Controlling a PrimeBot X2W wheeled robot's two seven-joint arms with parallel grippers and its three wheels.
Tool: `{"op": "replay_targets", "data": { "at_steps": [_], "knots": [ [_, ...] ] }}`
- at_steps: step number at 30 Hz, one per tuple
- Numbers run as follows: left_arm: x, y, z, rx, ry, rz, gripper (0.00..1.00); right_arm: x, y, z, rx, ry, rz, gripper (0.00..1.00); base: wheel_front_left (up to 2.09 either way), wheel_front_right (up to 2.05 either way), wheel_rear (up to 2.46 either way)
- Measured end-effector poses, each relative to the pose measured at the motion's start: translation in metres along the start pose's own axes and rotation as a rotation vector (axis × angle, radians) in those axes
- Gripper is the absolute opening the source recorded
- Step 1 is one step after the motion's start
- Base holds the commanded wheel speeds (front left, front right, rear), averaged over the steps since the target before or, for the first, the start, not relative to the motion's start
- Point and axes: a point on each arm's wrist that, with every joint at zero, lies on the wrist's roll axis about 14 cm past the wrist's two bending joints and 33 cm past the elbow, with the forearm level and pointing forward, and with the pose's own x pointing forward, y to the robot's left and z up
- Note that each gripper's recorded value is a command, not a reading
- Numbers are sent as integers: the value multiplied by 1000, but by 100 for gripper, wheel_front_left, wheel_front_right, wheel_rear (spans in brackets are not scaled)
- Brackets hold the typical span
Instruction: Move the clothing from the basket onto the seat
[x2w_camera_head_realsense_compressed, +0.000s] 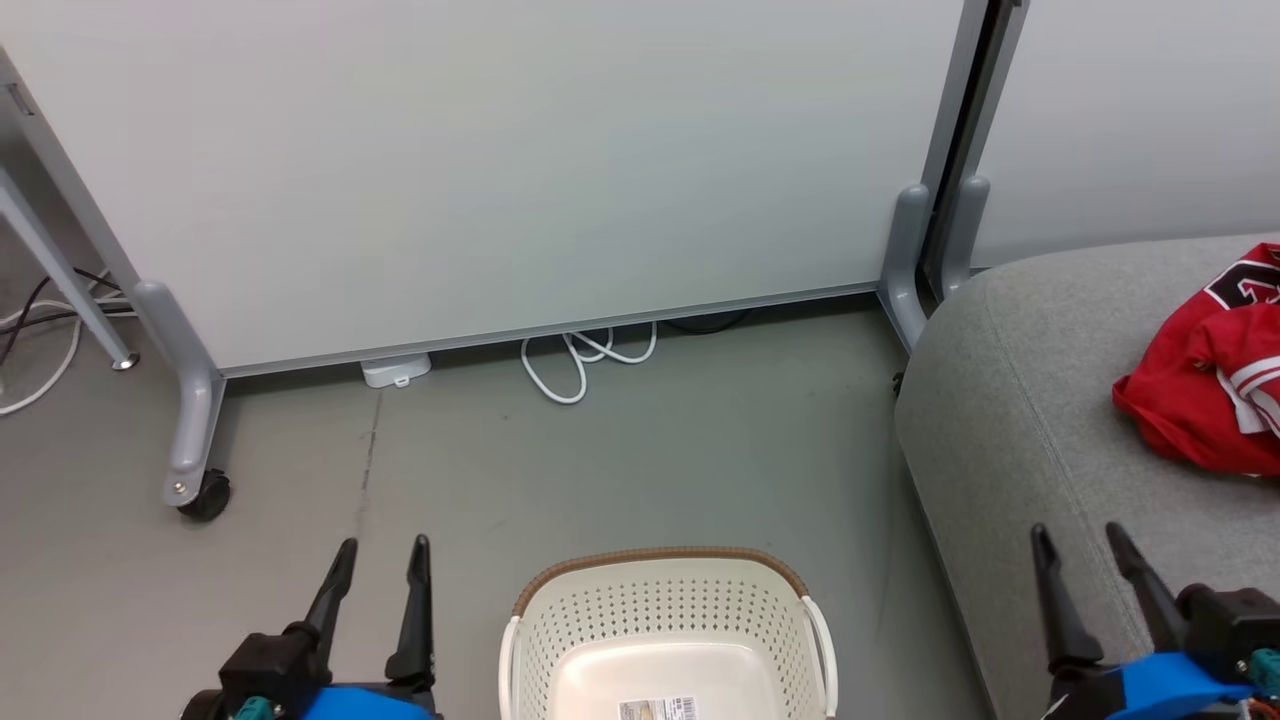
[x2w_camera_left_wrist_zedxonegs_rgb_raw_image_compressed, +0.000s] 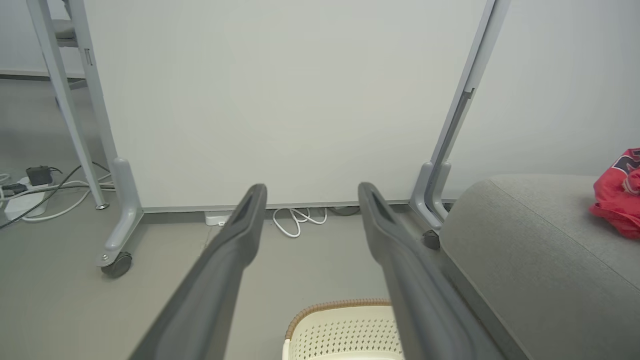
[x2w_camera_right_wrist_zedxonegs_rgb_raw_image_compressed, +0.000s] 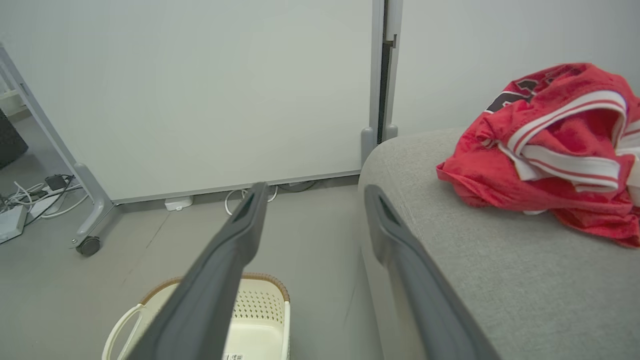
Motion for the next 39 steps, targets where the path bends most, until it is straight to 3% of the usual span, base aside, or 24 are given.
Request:
{"op": "replay_targets", "data": {
  "at_steps": [11, 31, 32, 39],
  "knots": [
    [-15, 27, -8, -12, 21, 91, 100, -3, 25, -6, 14, 11, 66, 100, 0, 0, 0],
    [-16, 25, -19, -21, 59, 75, 100, -4, 24, -15, 39, 36, 60, 100, 0, 0, 0],
    [-16, 24, -19, -22, 59, 75, 0, -4, 25, -15, 39, 36, 61, 0, 0, 0, 0],
    [-29, 24, -45, -47, 142, 93, 0, -8, 24, -36, 51, 101, 52, 0, 0, 0, 0]
  ]
}}
